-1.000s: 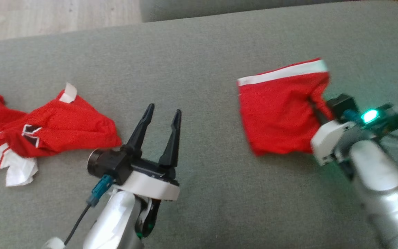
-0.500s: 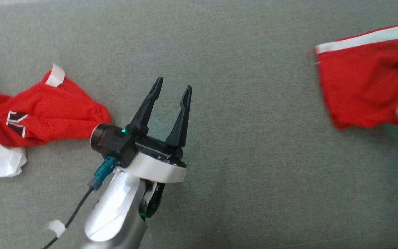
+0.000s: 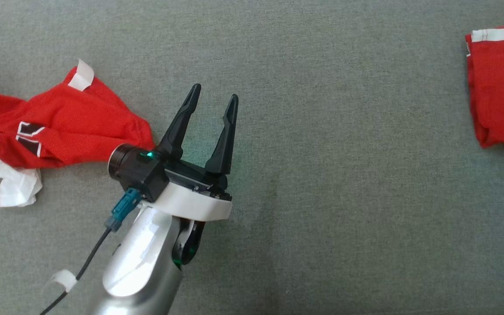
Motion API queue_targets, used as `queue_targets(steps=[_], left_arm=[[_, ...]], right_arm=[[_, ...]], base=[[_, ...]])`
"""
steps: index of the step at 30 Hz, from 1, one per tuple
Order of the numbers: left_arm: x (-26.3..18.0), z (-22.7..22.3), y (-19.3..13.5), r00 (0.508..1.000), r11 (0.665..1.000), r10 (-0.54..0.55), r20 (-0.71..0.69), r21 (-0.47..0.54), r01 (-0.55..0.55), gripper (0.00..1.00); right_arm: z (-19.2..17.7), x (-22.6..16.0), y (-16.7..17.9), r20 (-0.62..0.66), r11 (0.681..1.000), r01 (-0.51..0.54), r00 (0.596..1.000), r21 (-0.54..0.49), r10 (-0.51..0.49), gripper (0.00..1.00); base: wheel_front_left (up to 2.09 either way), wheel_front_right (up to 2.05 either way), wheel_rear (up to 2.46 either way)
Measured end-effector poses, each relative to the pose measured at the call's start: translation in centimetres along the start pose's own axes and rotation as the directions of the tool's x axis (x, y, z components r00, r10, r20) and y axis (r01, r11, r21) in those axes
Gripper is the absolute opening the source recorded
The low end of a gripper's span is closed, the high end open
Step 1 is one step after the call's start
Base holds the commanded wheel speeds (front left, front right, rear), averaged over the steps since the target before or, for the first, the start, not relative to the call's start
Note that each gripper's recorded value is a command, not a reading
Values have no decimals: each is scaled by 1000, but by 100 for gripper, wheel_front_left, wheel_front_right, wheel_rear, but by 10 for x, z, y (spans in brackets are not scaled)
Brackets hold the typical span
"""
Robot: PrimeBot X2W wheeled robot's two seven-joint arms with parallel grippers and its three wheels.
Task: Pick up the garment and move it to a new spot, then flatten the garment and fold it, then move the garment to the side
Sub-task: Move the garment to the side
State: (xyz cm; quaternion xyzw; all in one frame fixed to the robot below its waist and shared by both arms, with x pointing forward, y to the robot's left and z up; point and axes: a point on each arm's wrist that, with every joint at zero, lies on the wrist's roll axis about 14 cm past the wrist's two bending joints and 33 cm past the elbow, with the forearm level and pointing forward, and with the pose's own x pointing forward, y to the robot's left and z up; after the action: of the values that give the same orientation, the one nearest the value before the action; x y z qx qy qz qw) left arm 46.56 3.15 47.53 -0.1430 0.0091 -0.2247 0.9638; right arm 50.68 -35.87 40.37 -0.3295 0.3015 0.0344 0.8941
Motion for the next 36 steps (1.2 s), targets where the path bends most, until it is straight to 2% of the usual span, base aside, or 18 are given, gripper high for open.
queue_targets(steps=[5,6,7,8,16,21,25,31,36], left_arm=[[-1,1,1,1000,1000,-2,3,0,2,100],[-1,3,1,1000,1000,-1,6,1,1,100],[-1,4,1,1000,1000,1,9,2,-1,100],[-1,5,1,1000,1000,2,11,4,-2,100],[-3,26,-4,998,1000,-2,57,22,1,100],[-17,46,-2,994,999,35,103,33,-39,100],[-31,56,0,990,997,64,125,40,-70,100],[-56,69,8,980,990,120,160,49,-129,100],[-77,71,12,974,985,155,167,50,-166,100]], right_arm=[[0,0,-3,-1,1000,13,1000,-2,-13,0],[0,-1,-5,-1,1000,18,1000,7,-18,26],[0,-2,-7,0,1000,25,1000,18,-25,73],[0,-3,-8,1,999,31,1000,26,-31,100],[23,-19,-17,90,992,69,993,103,-78,100],[73,-41,-7,257,985,45,963,168,-88,100],[119,-64,-1,407,965,1,907,261,-111,100],[169,-108,-1,582,929,-67,795,364,-171,100],[195,-138,29,666,861,-203,721,466,-191,100]], base=[[0,0,0],[0,0,0],[0,0,0],[0,0,0],[0,0,0],[0,0,0],[0,0,0],[0,0,0],[0,0,0]])
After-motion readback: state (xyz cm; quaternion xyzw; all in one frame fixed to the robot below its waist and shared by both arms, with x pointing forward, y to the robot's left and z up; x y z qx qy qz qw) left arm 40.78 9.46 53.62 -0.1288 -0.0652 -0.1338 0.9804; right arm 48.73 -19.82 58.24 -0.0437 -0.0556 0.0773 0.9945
